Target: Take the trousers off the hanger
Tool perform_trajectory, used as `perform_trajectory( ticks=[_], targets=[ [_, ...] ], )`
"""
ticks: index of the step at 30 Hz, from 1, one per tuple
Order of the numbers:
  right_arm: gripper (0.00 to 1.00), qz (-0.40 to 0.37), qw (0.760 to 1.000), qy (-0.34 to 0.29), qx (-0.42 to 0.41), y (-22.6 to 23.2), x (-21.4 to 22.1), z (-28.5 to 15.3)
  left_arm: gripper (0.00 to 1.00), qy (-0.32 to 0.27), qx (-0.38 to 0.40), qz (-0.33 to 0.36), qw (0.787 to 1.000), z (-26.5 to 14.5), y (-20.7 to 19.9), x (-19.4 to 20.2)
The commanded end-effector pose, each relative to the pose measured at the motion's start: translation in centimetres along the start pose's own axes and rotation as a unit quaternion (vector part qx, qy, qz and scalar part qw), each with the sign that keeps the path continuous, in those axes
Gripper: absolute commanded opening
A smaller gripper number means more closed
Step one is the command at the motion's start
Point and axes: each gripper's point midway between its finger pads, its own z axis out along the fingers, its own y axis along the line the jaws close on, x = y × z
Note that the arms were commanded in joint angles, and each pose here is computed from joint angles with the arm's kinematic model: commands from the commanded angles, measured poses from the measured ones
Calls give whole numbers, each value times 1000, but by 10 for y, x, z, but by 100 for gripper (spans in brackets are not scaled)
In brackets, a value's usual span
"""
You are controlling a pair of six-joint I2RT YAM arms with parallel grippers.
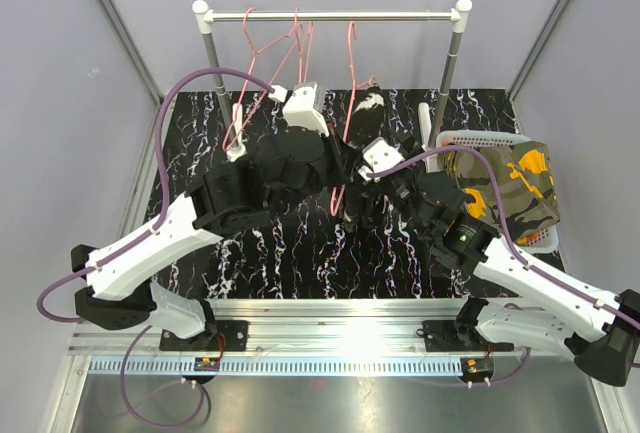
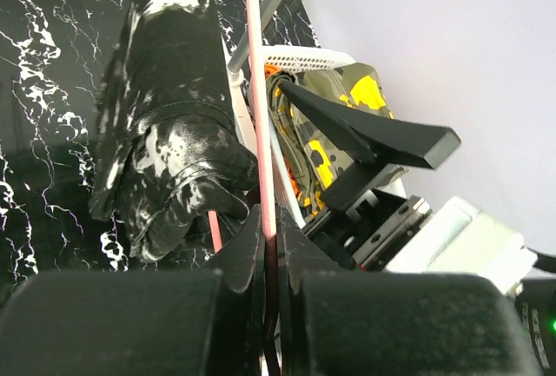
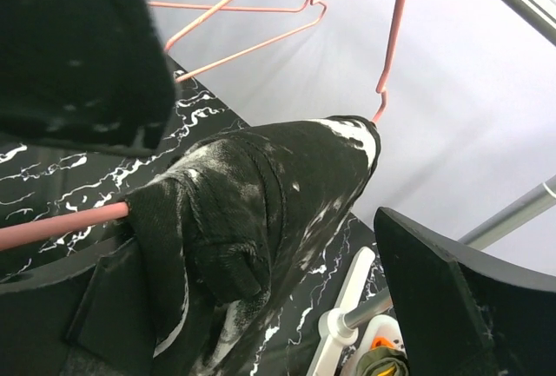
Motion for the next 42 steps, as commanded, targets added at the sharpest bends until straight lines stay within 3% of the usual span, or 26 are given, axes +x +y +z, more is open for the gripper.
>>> perform_trajectory(
  ticks=[1, 8, 15, 19, 23, 26, 27, 32, 35, 42],
  targets=[
    [99, 37, 999, -26, 14, -10, -13, 1, 0, -106, 104, -71, 986, -44, -38, -77],
    [99, 98, 995, -27, 9, 0, -4, -7, 0, -143, 159, -69, 974, -61, -50, -91],
    [95, 89, 993, 1, 71, -13, 12, 8, 0, -169, 190, -58, 965, -78, -61, -97],
    [85, 70, 996, -3, 53, -17, 0, 15, 0, -173, 196, -49, 964, -89, -63, -97],
    [67, 52, 997, -6, 58, -26, -9, 17, 0, -173, 204, -46, 963, -97, -64, -96],
    [48, 32, 998, -4, 52, -30, -15, 18, 0, -171, 199, -40, 964, -98, -60, -93],
    [36, 29, 998, -3, 51, -31, -17, 18, 0, -170, 196, -36, 965, -97, -58, -92],
    [8, 21, 999, -9, 42, -37, -31, 14, 0, -154, 120, -12, 981, -77, -34, -76],
    [0, 12, 998, -3, 56, -47, -33, 10, 0, -151, 41, 7, 988, -63, -3, -62],
    [0, 23, 989, 7, 147, -92, -39, 0, 0, -133, -22, 24, 991, -50, 33, -31]
  ],
)
